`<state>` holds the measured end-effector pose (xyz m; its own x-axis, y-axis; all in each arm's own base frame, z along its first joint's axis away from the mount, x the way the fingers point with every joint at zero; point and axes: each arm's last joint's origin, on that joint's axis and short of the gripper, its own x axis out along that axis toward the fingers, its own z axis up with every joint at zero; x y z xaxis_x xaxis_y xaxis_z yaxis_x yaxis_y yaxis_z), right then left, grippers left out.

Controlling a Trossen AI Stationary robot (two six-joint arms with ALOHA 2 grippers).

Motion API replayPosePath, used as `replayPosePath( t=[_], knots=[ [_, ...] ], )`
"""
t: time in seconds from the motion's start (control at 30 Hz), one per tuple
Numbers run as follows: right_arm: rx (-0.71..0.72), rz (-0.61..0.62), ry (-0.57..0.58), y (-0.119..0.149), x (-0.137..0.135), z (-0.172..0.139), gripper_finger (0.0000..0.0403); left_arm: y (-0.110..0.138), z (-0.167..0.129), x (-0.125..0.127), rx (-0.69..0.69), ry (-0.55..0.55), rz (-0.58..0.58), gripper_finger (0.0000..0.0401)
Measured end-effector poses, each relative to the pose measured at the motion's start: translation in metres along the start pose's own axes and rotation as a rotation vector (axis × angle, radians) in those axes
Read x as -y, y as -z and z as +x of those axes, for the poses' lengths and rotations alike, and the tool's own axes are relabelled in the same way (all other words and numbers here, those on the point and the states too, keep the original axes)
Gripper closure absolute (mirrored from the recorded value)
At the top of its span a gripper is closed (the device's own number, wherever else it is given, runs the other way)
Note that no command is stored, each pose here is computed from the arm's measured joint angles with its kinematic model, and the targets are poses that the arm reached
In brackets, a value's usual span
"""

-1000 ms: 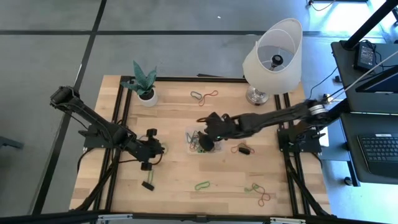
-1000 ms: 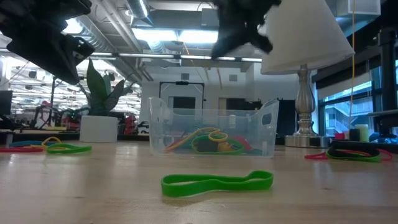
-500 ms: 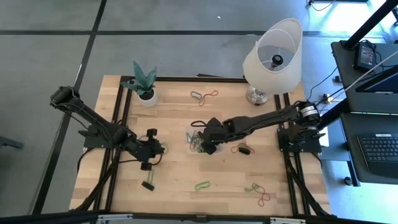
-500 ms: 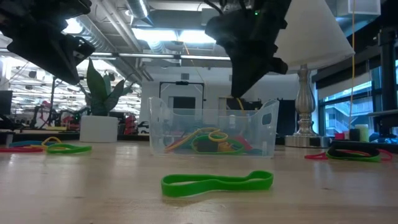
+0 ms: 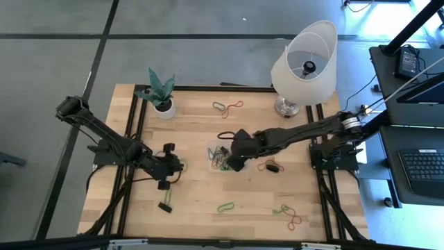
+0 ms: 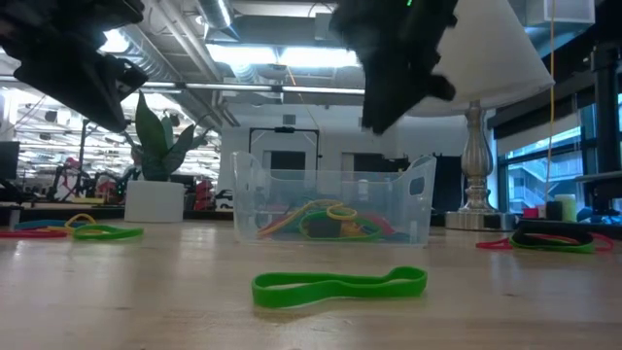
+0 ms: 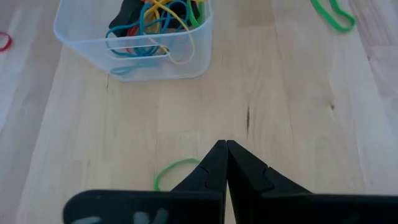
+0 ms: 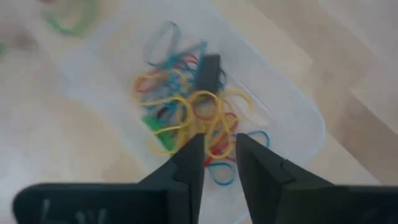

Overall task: Pick and place rubber bands into bin
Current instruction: Put the green rubber band into the transparent bin

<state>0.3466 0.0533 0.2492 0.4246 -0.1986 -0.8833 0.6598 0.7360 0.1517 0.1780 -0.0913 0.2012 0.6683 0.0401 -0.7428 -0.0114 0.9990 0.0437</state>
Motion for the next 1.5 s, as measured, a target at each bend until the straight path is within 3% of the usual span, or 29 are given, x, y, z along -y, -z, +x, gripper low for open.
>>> replayPosePath(
  t=[0.2, 0.33, 0.5, 0.63, 0.8, 1.0, 1.3, 1.5],
  knots=[
    [0.131, -0.132, -0.095, 0.02, 0.003, -0.051, 0.0328, 0.0, 0.0, 0.0, 0.008, -0.012, -0.015, 0.0397],
    [0.206, -0.122, -0.171, 0.053, 0.016, -0.07, 0.0348, -0.002, 0.001, -0.003, 0.004, -0.009, -0.053, 0.0392],
    [0.192, -0.03, -0.272, 0.097, 0.042, -0.075, 0.0369, -0.005, 0.007, -0.017, -0.065, 0.03, -0.154, 0.0351],
    [0.164, -0.004, -0.313, 0.123, 0.063, -0.072, 0.0383, -0.014, 0.013, -0.033, -0.133, -0.003, -0.22, 0.0309],
    [0.153, 0.002, -0.339, 0.141, 0.086, -0.067, 0.0396, -0.023, 0.031, -0.055, -0.282, -0.06, -0.362, 0.0266],
    [0.167, -0.046, -0.376, 0.151, 0.107, -0.069, 0.0391, -0.02, 0.067, -0.065, -0.502, -0.019, -0.472, 0.0247],
    [0.222, -0.161, -0.446, 0.158, 0.131, -0.077, 0.0387, -0.006, 0.105, -0.063, -0.713, -0.109, -0.554, 0.0271],
    [0.255, -0.213, -0.469, 0.158, 0.141, -0.082, 0.0394, -0.026, 0.104, -0.057, -0.716, -0.135, -0.545, 0.0378]
  ],
)
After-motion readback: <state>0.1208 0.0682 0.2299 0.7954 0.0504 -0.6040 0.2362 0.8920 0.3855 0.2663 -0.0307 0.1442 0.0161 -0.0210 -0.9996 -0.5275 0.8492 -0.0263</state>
